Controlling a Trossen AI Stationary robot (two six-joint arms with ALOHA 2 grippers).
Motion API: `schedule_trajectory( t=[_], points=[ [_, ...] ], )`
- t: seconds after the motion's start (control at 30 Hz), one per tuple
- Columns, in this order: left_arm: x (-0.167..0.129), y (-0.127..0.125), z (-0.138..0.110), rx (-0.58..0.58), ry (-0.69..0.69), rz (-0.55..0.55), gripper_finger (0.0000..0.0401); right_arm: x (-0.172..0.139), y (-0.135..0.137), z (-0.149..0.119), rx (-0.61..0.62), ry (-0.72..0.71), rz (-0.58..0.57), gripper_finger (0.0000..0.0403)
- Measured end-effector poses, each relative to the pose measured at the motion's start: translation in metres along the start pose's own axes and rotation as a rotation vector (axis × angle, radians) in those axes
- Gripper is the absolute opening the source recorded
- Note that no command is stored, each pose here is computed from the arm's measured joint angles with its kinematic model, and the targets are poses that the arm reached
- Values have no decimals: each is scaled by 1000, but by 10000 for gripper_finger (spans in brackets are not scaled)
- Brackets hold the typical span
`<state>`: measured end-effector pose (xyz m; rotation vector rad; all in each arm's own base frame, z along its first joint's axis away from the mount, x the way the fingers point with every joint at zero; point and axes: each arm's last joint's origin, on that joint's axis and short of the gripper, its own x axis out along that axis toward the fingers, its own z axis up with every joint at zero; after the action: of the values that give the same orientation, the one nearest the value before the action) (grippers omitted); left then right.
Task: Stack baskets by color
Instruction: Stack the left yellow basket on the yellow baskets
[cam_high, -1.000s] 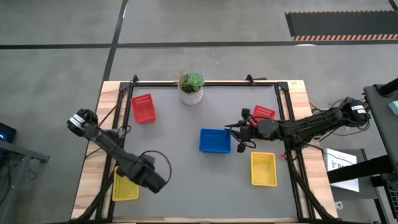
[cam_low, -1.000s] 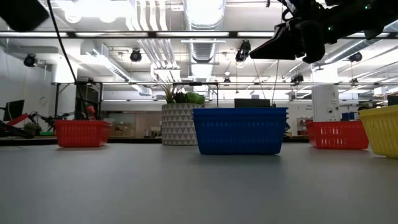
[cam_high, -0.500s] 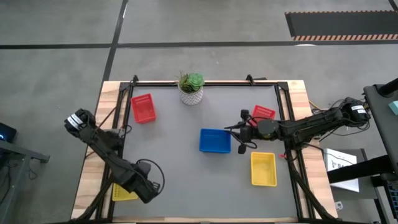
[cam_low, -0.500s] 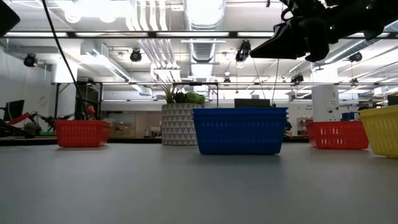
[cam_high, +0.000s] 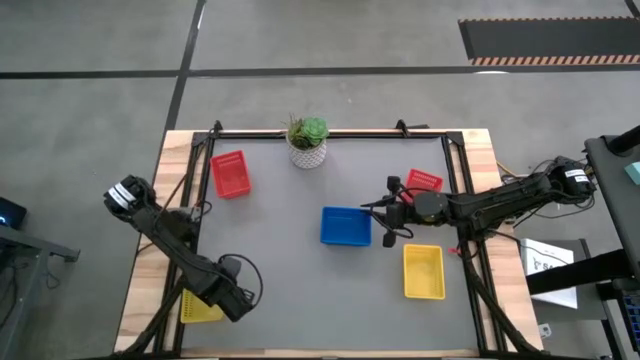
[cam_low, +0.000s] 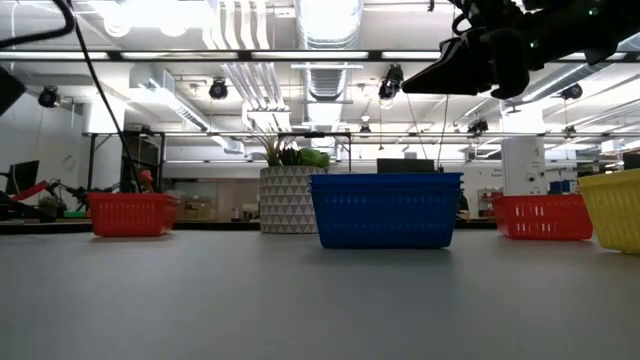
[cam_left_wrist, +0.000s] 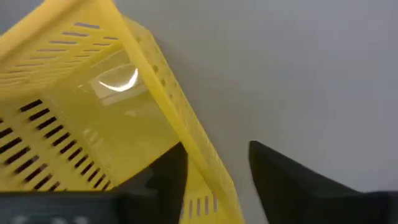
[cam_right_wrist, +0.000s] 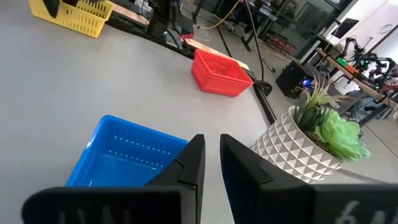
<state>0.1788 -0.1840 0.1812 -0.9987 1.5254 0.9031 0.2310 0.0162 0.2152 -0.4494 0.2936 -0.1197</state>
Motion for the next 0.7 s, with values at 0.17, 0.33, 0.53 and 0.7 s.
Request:
schedule_trajectory(
  t=[0.17, 0.33, 0.53, 0.7],
  points=[
    [6, 2, 2, -2, 7, 5, 34, 0, 0, 0, 2, 0, 0, 43],
    [-6, -3, -2, 161, 21, -24, 3, 0, 0, 0, 1, 3, 1, 43],
    [-46, -7, -8, 471, 4, -91, 0, 0, 1, 0, 115, -7, 29, 44],
    [-88, -15, -11, 810, -218, -257, 0, 0, 3, 6, 215, -57, 158, 72]
  ],
)
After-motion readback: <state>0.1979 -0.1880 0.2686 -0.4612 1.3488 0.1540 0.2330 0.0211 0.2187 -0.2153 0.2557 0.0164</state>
